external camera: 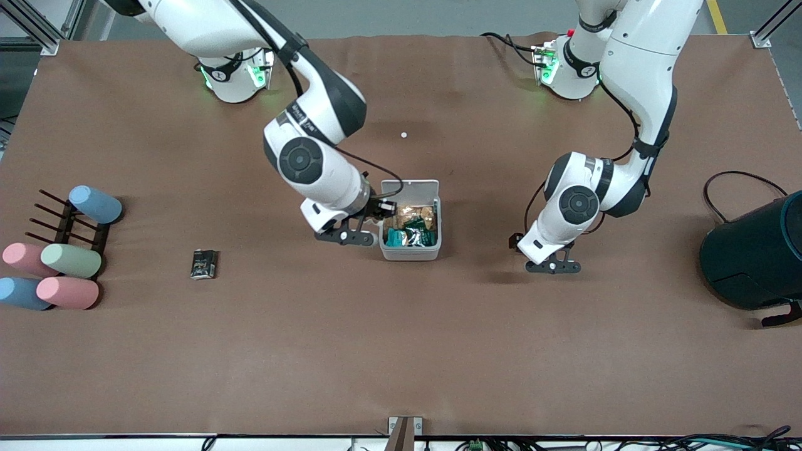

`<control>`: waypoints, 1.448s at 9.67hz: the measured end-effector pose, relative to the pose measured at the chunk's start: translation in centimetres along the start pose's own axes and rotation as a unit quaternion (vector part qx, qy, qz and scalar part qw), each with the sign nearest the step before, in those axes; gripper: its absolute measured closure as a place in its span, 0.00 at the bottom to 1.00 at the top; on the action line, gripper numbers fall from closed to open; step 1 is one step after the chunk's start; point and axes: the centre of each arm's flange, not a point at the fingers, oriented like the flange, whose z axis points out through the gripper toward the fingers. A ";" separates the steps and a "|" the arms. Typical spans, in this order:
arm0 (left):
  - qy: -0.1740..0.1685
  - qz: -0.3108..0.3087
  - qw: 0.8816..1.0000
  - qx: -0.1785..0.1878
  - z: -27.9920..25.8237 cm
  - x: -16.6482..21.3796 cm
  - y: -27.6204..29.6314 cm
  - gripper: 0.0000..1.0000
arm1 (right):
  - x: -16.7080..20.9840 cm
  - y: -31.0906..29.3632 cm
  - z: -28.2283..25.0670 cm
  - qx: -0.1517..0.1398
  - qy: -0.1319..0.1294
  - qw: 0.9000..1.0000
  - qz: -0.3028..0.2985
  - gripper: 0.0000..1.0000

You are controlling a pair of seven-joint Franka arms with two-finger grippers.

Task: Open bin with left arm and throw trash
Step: 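Drop the white clip into the bin while the left gripper grasps the tape, then drop the green tape into the bin while the right gripper reaches the packet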

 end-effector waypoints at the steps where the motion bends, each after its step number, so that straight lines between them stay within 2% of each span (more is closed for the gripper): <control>1: -0.002 -0.002 1.000 -0.001 0.1 -0.1 0.0 0.04 | -0.7 -0.8 0.6 0.003 0.002 1.000 0.008 0.97; 3: -0.007 -0.008 1.000 -0.007 0.3 -0.3 0.2 0.15 | -1.4 -1.5 3.1 0.003 -0.004 1.000 0.016 0.97; 5: -0.002 -0.009 1.000 -0.009 0.2 -0.2 0.2 0.46 | -1.4 -1.6 4.8 0.001 -0.009 1.000 0.018 0.95; 6: 0.000 -0.009 1.000 -0.011 0.2 -0.2 0.2 0.47 | -1.3 -1.5 5.1 0.000 -0.010 1.000 0.019 0.84; 8: 0.006 -0.004 1.000 -0.015 -0.3 -0.2 1.0 0.47 | -1.3 -1.6 5.1 0.001 -0.009 1.000 0.021 0.53; 10: 0.004 0.001 1.000 -0.014 -5.0 0.8 1.5 0.47 | -0.9 -1.8 4.4 0.006 -0.003 1.000 0.022 0.27; 11: -0.008 0.003 1.000 -0.008 -9.0 1.4 1.7 0.47 | 0.1 -1.5 3.1 0.007 0.002 1.000 0.026 0.27; 12: -0.015 0.006 1.000 -0.006 -12.9 1.8 2.5 0.47 | 1.6 -0.3 1.4 -0.012 0.007 1.000 0.020 0.26; 14: -0.005 -0.011 1.000 -0.017 -18.0 2.0 6.3 0.47 | 4.6 4.1 -0.9 -0.103 0.029 0.994 -0.026 0.24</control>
